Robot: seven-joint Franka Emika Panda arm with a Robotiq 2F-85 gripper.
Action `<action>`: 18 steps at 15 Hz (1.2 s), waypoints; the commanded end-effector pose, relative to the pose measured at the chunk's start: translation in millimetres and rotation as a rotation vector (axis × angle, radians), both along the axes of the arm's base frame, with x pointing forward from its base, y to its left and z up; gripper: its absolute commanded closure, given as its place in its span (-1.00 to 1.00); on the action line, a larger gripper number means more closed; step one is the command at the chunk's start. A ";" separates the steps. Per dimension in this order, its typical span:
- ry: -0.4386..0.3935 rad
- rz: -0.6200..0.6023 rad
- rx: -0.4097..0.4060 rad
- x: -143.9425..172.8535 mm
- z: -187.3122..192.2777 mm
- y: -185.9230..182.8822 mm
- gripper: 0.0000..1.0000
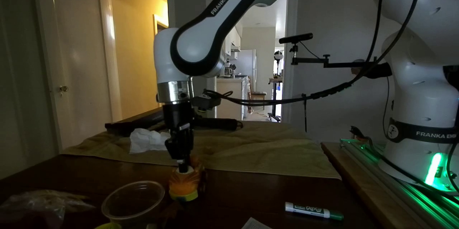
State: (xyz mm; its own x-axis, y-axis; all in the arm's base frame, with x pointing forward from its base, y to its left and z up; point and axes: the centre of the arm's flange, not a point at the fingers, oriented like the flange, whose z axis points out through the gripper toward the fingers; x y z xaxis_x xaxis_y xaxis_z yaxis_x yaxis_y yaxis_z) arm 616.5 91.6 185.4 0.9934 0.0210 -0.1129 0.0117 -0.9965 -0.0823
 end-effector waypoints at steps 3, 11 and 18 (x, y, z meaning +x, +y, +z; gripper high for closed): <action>-0.010 0.002 0.016 -5.6 2.7 -1.7 0.93; -0.085 -0.038 0.036 1.1 15.0 -9.4 0.96; -0.298 -0.173 0.128 8.6 20.9 -33.7 0.96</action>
